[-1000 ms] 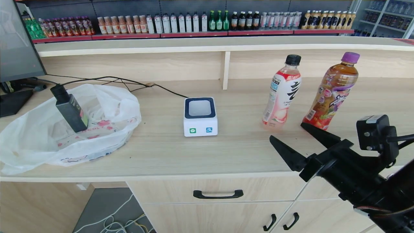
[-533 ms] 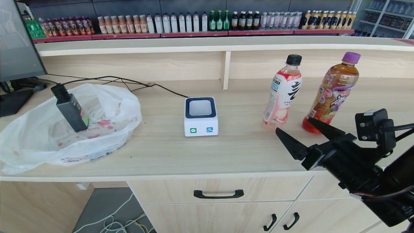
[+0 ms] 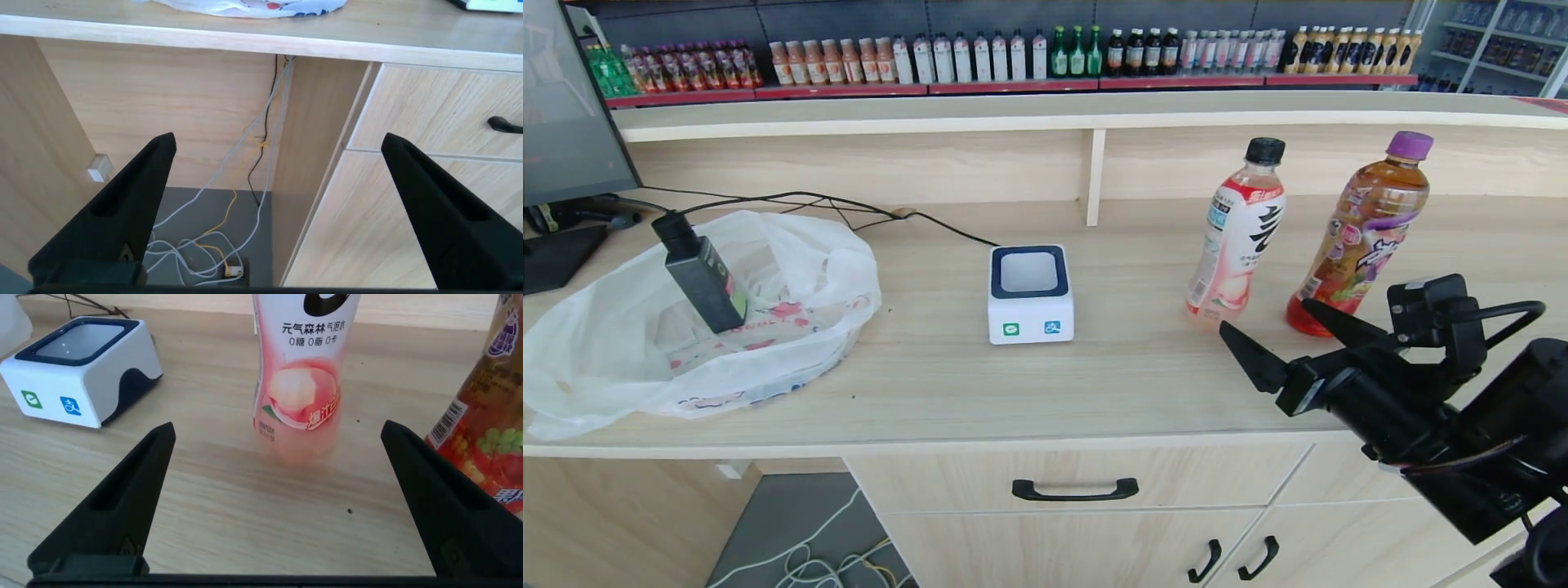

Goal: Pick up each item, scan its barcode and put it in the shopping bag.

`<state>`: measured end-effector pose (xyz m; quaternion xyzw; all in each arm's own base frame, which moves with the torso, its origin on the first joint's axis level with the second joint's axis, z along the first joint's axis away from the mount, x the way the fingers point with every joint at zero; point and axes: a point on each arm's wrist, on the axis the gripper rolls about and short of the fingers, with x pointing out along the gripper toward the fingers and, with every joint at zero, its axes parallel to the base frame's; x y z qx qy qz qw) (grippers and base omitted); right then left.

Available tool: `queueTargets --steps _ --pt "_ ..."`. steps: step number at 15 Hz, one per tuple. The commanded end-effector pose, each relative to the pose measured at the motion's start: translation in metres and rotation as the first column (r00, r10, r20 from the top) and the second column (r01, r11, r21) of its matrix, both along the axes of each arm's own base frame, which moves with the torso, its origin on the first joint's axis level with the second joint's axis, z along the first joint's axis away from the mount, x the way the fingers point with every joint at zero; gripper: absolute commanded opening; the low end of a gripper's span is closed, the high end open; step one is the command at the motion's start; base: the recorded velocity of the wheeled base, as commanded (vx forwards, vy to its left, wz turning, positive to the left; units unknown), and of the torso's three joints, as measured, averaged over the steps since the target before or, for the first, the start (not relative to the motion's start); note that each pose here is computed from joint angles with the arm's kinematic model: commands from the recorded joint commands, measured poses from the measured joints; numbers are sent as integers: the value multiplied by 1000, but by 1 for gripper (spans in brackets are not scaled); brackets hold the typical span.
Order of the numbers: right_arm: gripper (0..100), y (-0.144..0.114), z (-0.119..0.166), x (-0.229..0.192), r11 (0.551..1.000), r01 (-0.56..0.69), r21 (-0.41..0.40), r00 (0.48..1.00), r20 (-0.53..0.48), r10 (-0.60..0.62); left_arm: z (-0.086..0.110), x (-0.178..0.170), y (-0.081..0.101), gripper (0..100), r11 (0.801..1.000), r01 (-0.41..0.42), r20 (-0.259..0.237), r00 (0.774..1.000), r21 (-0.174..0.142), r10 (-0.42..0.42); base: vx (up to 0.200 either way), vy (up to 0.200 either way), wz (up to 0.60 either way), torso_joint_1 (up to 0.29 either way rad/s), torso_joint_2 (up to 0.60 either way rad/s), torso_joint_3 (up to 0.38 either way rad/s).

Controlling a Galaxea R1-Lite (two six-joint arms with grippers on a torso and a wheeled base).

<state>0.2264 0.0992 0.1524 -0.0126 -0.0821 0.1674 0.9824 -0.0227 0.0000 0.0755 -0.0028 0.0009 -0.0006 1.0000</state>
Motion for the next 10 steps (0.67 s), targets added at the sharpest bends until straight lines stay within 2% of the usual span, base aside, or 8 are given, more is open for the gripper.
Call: queueTargets --steps 1,10 --pt "100 3 -4 10 1000 6 -9 1000 -8 -6 0 0 0 100 1000 0 0 1000 -1 0 0 0 0 0 0 0" --pt "100 9 -10 39 1000 29 -4 1000 -4 -29 0 0 0 100 1000 0 0 1000 -1 0 0 0 0 0 0 0"
